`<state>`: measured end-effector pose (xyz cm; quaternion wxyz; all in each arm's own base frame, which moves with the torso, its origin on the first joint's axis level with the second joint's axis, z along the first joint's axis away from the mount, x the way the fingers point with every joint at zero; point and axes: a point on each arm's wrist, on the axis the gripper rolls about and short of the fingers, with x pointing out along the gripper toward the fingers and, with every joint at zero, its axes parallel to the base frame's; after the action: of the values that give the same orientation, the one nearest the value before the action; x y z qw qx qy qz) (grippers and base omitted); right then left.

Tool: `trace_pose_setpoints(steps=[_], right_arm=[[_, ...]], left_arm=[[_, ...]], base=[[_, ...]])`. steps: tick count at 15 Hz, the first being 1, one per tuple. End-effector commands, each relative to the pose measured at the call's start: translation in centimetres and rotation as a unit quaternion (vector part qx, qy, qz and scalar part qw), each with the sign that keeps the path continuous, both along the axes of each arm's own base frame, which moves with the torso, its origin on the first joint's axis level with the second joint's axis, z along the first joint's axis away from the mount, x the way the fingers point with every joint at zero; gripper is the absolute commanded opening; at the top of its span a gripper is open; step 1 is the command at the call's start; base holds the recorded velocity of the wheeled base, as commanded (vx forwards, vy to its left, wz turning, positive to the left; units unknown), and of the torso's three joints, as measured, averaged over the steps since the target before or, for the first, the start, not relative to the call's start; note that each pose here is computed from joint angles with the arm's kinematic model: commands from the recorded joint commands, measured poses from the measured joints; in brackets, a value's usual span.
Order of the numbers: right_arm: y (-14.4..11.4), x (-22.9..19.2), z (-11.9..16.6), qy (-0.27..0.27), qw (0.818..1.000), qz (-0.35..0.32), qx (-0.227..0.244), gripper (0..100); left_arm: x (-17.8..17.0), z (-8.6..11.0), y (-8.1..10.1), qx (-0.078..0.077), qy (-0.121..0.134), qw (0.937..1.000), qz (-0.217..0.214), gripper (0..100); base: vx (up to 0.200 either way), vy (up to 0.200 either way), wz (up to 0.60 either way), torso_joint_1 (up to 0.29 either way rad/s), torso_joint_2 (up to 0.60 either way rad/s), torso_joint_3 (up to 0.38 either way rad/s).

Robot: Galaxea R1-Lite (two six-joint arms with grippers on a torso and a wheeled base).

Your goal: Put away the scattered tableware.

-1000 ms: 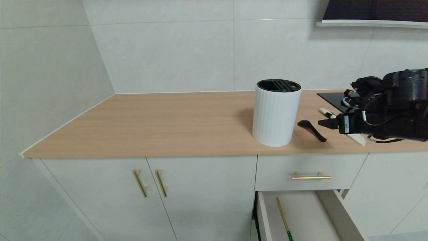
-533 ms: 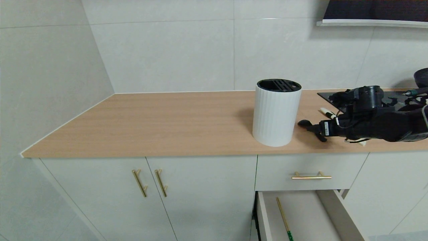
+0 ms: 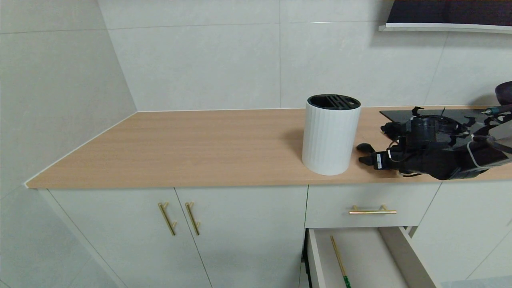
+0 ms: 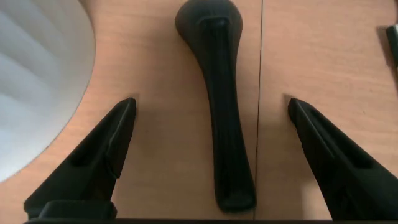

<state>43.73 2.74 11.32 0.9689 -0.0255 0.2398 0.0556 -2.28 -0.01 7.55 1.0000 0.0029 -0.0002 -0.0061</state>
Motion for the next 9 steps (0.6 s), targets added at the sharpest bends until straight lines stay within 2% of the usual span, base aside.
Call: trace_pose_setpoints(steps=[1, 2, 9], right_arm=[[-0.09, 0.11, -0.67, 0.010, 1.000, -0.001, 0.000, 100], [-0.09, 0.12, -0.66, 0.009, 1.000, -0.001, 0.000, 0], [-0.09, 0.13, -0.63, 0.009, 1.000, -0.002, -0.001, 0]], left_arm=[[0.00, -0.01, 0.00, 0.000, 0.001, 1.0000, 0.000, 100], [0.00, 0.00, 0.00, 0.000, 0.000, 1.0000, 0.000, 100], [0.00, -0.01, 0.00, 0.000, 0.001, 1.0000, 0.000, 100]], base=[[0.000, 0.000, 0.00, 0.000, 0.00, 0.000], [0.000, 0.000, 0.00, 0.000, 0.00, 0.000], [0.000, 0.000, 0.00, 0.000, 0.00, 0.000]])
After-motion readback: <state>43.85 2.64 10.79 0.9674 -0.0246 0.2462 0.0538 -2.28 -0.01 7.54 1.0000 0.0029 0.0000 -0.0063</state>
